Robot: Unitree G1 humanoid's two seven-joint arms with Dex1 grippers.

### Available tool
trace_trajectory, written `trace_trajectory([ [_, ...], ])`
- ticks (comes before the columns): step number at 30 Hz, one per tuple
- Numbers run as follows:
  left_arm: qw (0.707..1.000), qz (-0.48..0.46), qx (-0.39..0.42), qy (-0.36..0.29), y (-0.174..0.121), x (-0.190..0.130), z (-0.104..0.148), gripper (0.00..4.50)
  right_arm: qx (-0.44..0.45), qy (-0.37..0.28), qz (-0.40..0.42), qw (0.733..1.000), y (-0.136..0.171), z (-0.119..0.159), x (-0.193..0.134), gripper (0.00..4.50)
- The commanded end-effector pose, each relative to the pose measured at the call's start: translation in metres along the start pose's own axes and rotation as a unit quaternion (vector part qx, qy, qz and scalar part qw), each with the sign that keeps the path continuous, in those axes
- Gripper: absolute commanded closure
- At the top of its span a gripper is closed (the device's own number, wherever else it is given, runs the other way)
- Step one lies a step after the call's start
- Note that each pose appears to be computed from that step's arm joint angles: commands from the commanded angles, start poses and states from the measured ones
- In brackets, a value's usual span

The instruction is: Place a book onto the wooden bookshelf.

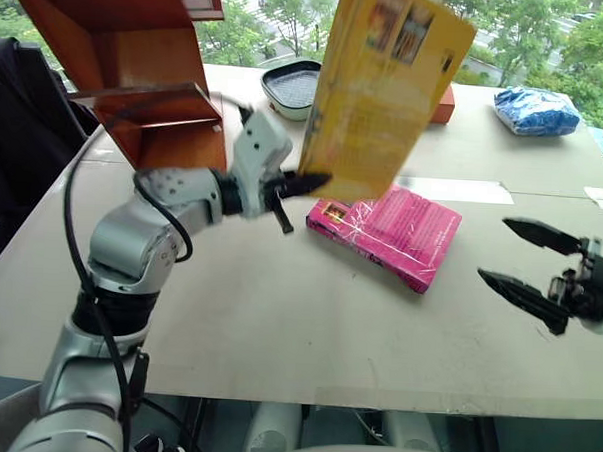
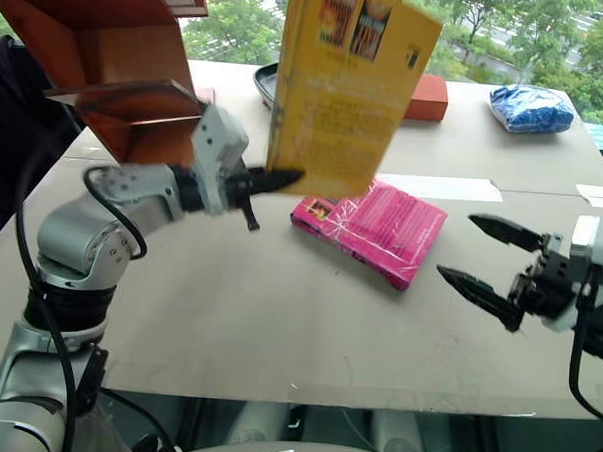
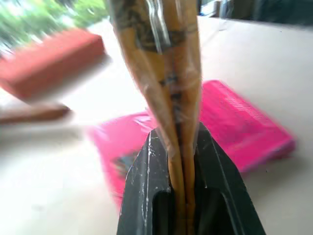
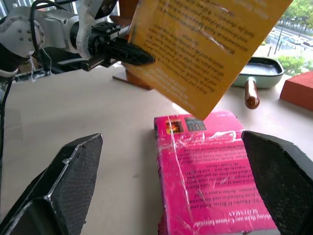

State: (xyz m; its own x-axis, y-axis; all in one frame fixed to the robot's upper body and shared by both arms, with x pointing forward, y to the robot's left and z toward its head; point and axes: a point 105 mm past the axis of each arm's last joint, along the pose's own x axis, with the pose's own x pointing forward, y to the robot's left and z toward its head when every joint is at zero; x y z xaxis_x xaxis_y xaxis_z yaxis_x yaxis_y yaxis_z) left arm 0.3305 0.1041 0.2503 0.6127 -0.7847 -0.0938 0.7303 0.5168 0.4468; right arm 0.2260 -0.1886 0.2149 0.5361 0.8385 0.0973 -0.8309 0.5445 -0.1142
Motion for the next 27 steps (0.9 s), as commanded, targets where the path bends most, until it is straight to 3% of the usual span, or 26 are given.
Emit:
trace_trajectory([
  [1,0.944,0.124,0.307,0.001,0.043,-0.017,0.062,4.48,0.009,-0.058,0.032,0.998,-0.003,0.017,0.025,0.00],
  [4,0.865,0.184,0.458,0.092,0.082,-0.045,0.073,4.48,0.017,-0.091,0.055,0.994,-0.007,0.030,0.046,0.00],
  [5,0.824,0.189,0.517,0.137,0.093,-0.058,0.072,4.48,0.020,-0.096,0.060,0.993,-0.008,0.033,0.053,0.00],
  [7,0.774,0.207,0.567,0.193,0.113,-0.080,0.073,4.48,0.022,-0.106,0.068,0.992,-0.010,0.037,0.066,0.00],
  [10,0.727,0.232,0.596,0.250,0.135,-0.107,0.079,4.48,0.032,-0.122,0.075,0.989,-0.011,0.044,0.079,0.00],
  [20,0.672,0.282,0.594,0.339,0.163,-0.162,0.088,4.48,0.052,-0.151,0.084,0.984,-0.012,0.057,0.094,0.00],
  [27,0.693,0.287,0.517,0.412,0.169,-0.189,0.057,4.48,0.044,-0.150,0.076,0.985,-0.014,0.058,0.097,0.00],
])
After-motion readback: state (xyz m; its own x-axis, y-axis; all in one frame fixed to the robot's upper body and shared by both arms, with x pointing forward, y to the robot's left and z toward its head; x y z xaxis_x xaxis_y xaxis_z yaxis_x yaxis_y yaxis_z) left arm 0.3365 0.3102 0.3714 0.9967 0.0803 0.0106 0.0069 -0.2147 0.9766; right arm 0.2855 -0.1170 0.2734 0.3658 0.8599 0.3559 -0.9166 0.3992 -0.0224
